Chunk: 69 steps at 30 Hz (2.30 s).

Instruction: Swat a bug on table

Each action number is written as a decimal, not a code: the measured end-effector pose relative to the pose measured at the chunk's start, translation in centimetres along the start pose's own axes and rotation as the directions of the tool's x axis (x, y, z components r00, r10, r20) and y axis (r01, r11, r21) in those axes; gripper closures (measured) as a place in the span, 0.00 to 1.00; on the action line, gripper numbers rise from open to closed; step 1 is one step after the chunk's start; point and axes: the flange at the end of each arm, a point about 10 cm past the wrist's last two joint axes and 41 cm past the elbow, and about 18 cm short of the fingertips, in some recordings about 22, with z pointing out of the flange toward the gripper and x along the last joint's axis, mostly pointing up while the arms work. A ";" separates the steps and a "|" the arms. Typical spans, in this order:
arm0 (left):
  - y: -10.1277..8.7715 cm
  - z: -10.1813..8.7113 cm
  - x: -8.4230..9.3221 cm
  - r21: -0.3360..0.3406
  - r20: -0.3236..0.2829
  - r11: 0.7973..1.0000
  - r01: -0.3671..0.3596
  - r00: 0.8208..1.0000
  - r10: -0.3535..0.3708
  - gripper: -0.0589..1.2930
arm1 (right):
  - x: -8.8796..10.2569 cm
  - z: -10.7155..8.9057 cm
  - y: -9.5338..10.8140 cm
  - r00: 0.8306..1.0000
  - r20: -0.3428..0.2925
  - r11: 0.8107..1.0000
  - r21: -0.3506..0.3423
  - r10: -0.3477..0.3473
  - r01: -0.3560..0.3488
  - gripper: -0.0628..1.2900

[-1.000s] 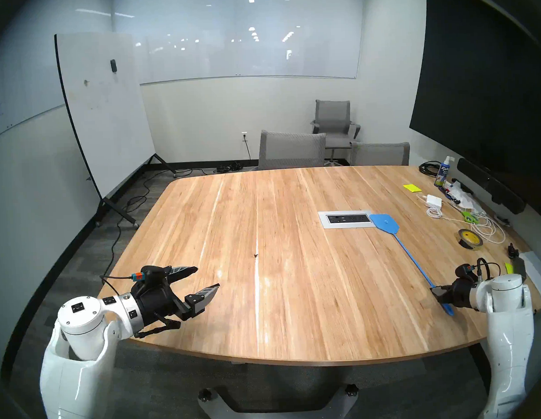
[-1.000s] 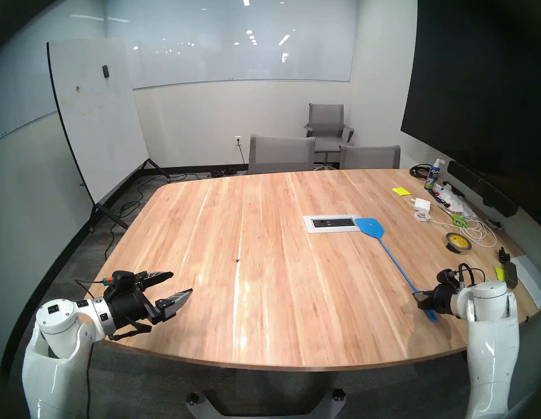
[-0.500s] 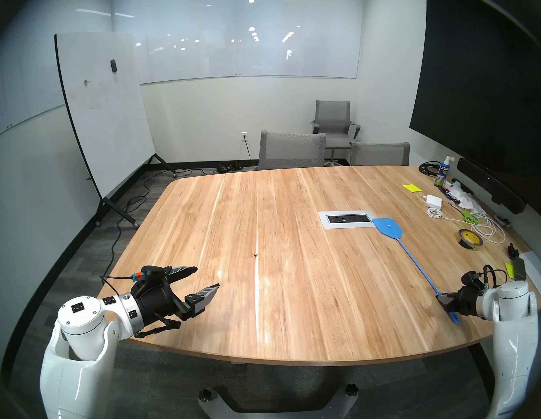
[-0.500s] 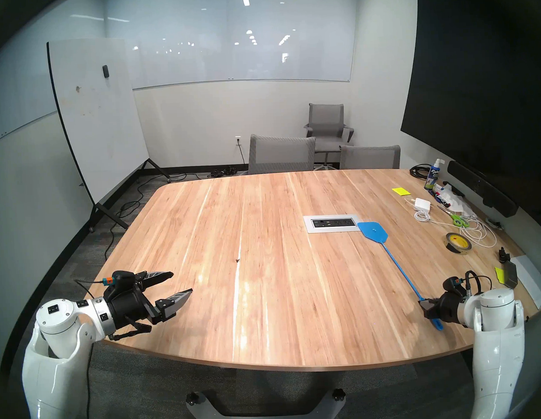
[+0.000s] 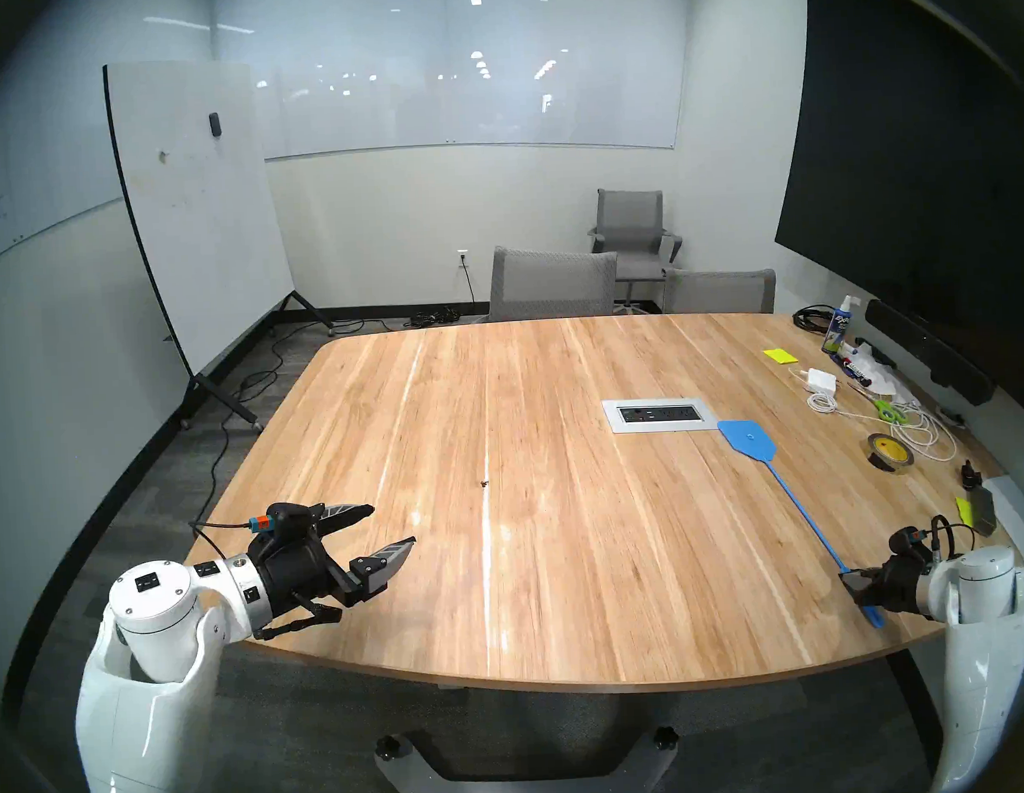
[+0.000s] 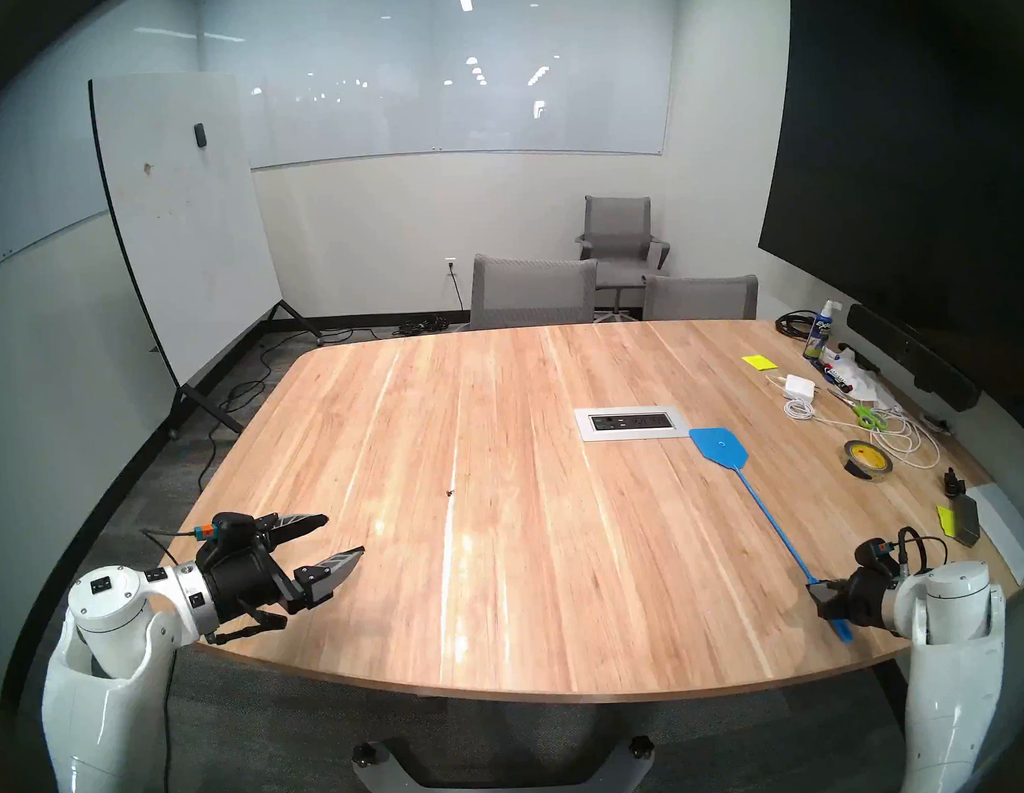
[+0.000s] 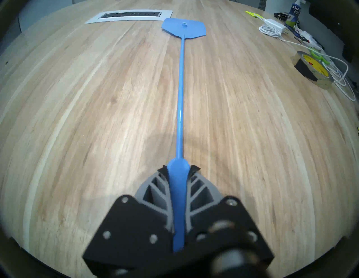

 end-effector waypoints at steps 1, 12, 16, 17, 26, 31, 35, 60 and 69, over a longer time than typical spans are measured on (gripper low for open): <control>0.0 0.0 0.0 0.000 0.000 1.000 0.000 1.000 0.000 0.03 | -0.2 -0.2 0.1 1.000 0.001 1.000 -0.002 0.002 -0.002 0.90; 0.0 0.0 0.0 0.000 0.000 1.000 0.000 1.000 0.000 0.03 | -2.2 -2.2 0.6 1.000 0.017 1.000 -0.015 0.024 -0.024 0.90; 0.0 0.0 0.0 0.000 0.000 1.000 0.000 1.000 0.000 0.03 | -2.7 -2.7 0.6 0.999 0.020 1.000 -0.015 0.027 -0.027 0.90; 0.0 0.0 0.0 0.000 0.000 1.000 0.000 1.000 0.000 0.03 | -2.9 -2.9 0.6 0.999 0.021 1.000 -0.015 0.028 -0.028 0.90; 0.0 0.0 0.0 0.000 0.000 1.000 0.000 1.000 0.000 0.03 | -4.1 -4.2 0.6 0.999 0.031 0.999 -0.013 0.031 -0.030 0.91; 0.0 0.0 0.0 0.000 0.000 1.000 0.000 1.000 0.000 0.03 | -4.7 -4.9 0.4 0.999 0.037 1.000 -0.007 0.029 -0.029 0.91; 0.0 0.0 0.0 0.000 0.000 1.000 0.000 1.000 0.000 0.03 | -5.2 -5.4 0.3 0.999 0.043 1.000 -0.001 0.029 -0.029 0.91; 0.0 0.0 0.0 0.000 0.000 1.000 0.000 1.000 0.000 0.03 | -6.7 -6.7 -0.1 0.999 0.035 0.999 0.005 0.035 -0.035 0.05; 0.0 0.0 0.0 0.000 0.000 1.000 0.000 1.000 0.000 0.03 | -6.1 -6.7 0.2 0.999 0.016 0.999 -0.009 0.052 -0.052 0.05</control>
